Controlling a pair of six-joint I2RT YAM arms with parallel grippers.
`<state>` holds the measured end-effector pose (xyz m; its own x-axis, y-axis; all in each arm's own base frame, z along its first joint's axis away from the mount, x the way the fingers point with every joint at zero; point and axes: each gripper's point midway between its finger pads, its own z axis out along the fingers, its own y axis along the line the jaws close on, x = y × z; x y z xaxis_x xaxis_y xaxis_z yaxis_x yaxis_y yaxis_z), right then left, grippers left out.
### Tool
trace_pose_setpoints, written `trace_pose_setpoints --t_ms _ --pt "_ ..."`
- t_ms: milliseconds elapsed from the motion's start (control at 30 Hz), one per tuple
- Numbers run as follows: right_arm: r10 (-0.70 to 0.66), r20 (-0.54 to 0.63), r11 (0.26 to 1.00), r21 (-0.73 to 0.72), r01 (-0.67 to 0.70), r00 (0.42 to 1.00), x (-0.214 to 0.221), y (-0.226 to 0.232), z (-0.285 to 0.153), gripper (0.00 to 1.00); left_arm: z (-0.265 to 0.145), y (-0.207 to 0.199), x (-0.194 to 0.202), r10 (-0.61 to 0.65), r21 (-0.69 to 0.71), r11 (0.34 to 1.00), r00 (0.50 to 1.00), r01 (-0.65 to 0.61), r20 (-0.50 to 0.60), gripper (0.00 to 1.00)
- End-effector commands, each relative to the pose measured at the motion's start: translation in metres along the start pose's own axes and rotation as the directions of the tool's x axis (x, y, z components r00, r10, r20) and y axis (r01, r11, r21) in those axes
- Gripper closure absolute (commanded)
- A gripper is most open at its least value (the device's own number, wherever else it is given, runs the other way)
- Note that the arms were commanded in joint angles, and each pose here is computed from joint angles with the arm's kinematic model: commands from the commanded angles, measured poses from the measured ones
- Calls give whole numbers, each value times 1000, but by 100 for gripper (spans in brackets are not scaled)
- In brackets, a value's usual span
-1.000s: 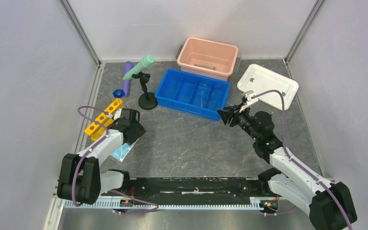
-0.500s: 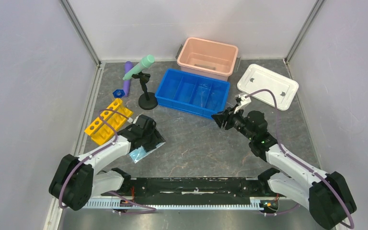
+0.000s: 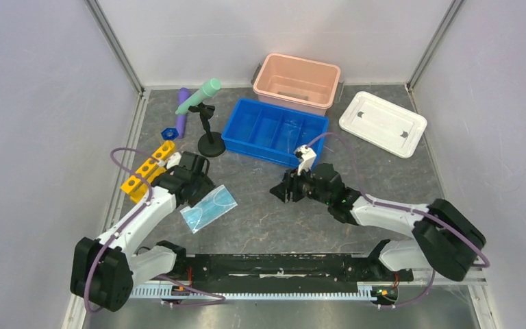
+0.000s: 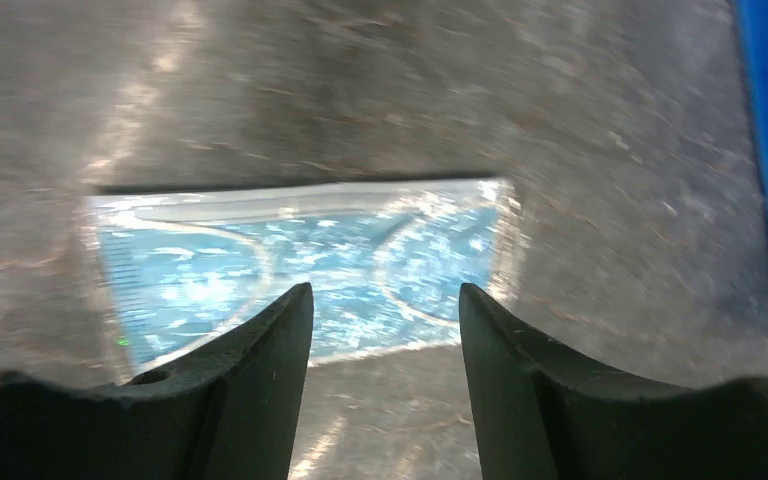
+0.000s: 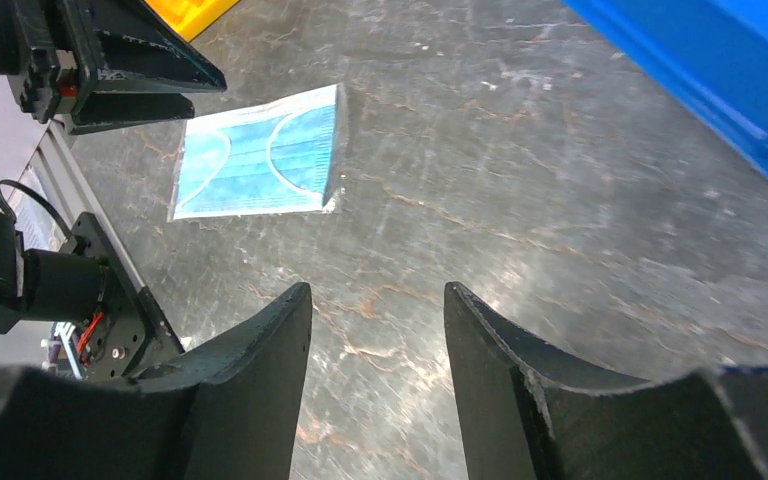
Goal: Organize the chemistry lab equipment
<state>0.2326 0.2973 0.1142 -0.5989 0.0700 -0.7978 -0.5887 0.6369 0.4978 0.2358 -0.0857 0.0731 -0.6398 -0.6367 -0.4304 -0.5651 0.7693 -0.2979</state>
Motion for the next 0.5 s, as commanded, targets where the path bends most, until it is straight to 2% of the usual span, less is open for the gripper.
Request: trace_pose_setpoints --t_ms 0,33,133,300,467 --pt "-17 51 997 -70 20 999 -26 35 30 38 5 59 -6 -97 -182 978 995 100 27 40" --pt "-22 26 997 -78 24 999 -20 39 37 35 7 68 -7 -136 -199 970 990 138 21 43" --pt "-39 -21 993 -113 37 999 -13 51 59 34 9 86 -10 -203 -244 949 979 202 19 55" --pt "-56 -80 989 -141 44 995 -2 64 95 34 11 106 -7 -245 -326 913 968 247 46 81" --pt "-53 -122 984 -175 31 991 12 71 122 35 19 122 11 -281 -378 887 960 267 19 98"
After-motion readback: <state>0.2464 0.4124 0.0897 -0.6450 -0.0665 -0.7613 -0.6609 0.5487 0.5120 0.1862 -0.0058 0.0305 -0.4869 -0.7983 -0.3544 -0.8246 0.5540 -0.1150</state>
